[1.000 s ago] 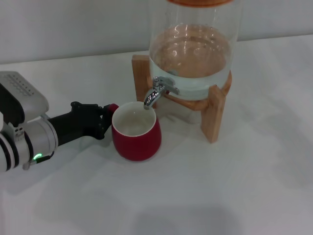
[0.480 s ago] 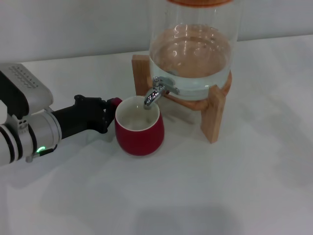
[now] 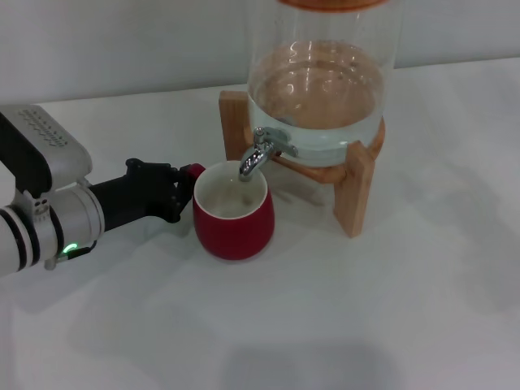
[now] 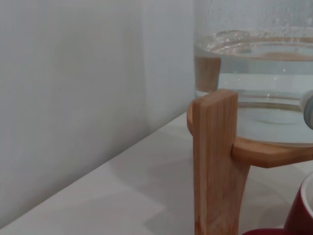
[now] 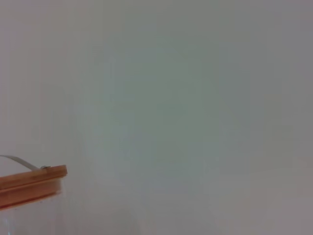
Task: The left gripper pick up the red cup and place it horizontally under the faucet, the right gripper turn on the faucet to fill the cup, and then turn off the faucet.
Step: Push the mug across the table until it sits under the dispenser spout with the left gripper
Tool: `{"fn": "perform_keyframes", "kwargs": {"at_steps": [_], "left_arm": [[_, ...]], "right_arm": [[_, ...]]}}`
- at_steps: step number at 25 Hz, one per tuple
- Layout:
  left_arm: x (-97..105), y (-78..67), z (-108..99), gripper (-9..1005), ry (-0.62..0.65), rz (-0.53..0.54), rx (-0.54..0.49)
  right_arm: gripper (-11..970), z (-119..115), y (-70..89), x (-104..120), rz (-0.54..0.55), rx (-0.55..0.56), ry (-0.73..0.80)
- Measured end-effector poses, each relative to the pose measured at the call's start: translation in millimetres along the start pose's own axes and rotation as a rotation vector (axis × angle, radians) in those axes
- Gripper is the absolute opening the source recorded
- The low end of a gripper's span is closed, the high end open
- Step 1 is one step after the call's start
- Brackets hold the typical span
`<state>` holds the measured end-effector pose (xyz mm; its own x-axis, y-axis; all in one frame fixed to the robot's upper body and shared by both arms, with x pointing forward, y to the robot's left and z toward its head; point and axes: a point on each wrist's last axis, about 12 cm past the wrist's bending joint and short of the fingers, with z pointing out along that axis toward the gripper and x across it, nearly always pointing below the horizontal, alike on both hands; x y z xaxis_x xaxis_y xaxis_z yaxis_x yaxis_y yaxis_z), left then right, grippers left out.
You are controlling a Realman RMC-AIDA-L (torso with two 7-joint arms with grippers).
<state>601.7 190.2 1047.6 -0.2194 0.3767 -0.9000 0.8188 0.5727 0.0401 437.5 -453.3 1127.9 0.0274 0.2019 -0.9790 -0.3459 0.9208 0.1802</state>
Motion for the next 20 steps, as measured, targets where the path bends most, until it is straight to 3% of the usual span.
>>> {"fn": "perform_keyframes", "kwargs": {"at_steps": [20], "left_arm": [[7.1,-2.7,0.8,99,0.026,0.001,-0.007]], "right_arm": [[719,-2.8,0.3,3.6,0.011,0.001,-0.001]]}}
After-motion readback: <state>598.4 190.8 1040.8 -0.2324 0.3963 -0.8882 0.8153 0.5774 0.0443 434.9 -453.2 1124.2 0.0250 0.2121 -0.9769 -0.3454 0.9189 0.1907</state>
